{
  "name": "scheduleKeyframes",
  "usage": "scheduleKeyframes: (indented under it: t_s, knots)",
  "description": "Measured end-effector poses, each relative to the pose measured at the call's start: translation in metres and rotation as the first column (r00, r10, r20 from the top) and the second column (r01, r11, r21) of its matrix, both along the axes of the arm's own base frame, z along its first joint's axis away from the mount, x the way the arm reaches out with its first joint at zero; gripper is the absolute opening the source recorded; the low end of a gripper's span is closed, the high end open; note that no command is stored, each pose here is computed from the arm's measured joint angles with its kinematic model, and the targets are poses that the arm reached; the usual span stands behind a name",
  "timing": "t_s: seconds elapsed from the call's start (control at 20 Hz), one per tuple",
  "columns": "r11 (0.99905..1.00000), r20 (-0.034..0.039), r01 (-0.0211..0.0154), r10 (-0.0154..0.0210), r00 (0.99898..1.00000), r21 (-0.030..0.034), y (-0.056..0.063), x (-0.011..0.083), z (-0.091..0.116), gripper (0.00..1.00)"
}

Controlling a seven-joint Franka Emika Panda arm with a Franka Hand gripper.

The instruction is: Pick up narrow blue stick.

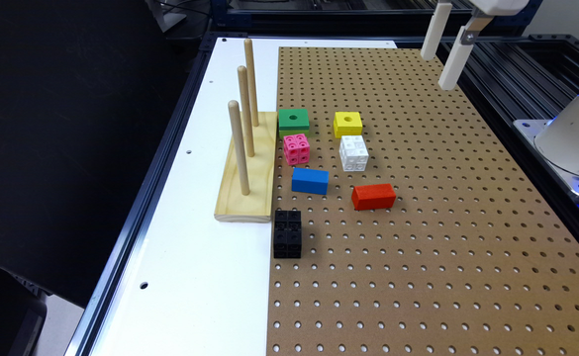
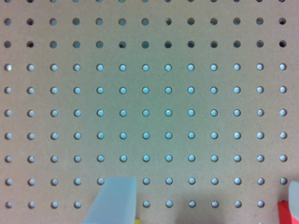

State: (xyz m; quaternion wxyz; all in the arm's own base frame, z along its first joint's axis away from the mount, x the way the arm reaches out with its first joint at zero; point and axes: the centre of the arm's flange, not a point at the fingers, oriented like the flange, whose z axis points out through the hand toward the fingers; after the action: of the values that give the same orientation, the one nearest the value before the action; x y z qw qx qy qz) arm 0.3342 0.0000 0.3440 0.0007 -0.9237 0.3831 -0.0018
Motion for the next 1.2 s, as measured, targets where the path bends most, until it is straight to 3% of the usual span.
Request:
scheduleKeyframes:
  t_s: [0.35, 0.4, 0.5, 0.8, 1.05, 1.2]
  knots:
    - [1.000000, 0.0006, 0.0000, 0.0000, 1.00000, 0.0000, 0.000, 0.0000, 0.000, 1.00]
    - [0.999995, 0.0042, -0.0031, 0.0031, 0.99999, -0.0008, 0.001, -0.0001, 0.001, 1.00]
    - [0.999984, 0.0051, -0.0056, 0.0056, 0.99997, -0.0003, 0.003, 0.0001, 0.002, 1.00]
    - [0.999918, 0.0147, -0.0128, 0.0128, 0.99981, -0.0003, 0.014, 0.0016, 0.004, 1.00]
    - [0.999904, 0.0159, -0.0139, 0.0139, 0.99978, -0.0008, 0.014, 0.0017, 0.004, 1.00]
    - [0.999895, 0.0229, -0.0145, 0.0145, 0.99963, -0.0009, 0.015, 0.0029, 0.005, 1.00]
